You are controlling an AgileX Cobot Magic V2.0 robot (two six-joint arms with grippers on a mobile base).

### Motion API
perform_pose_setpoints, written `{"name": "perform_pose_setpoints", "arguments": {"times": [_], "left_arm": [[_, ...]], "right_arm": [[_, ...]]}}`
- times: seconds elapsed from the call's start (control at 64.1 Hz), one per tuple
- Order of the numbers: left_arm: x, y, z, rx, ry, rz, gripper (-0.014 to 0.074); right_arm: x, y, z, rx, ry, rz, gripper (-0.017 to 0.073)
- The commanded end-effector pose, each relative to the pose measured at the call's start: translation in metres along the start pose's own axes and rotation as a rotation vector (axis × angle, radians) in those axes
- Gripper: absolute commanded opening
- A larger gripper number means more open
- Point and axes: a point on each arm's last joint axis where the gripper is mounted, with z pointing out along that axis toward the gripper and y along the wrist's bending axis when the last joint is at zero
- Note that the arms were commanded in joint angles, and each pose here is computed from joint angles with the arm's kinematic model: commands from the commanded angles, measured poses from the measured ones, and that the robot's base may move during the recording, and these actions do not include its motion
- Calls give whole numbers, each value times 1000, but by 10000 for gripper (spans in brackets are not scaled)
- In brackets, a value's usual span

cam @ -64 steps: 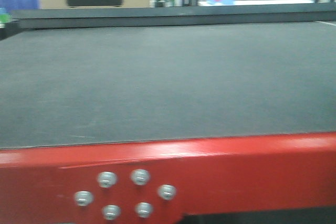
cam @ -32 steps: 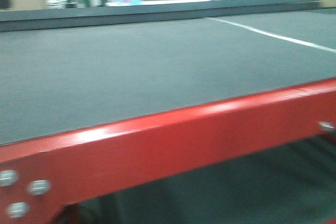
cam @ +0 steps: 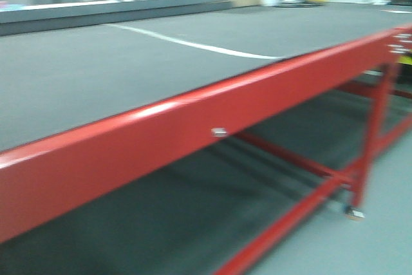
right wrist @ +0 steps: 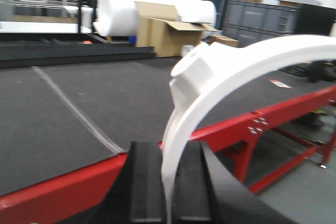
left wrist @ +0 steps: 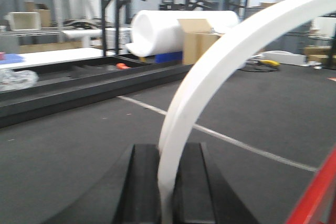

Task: Grab PVC pipe and place in blue bin
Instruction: 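Drive the base away from the table toward the blue bin shelves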

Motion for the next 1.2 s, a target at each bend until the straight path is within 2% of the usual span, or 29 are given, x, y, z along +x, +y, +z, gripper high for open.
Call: {"name": "perform_pose_setpoints", "arguments": {"times": [0.0, 1.186], "left_arm": [[-3, 1, -2, -7, -30, -1, -111], [-3, 1, -2, -7, -30, -1, -111]], "right_arm": [[-4, -1, -2, 8, -39, -11, -167], [-4, -1, -2, 8, -39, -11, -167]]}}
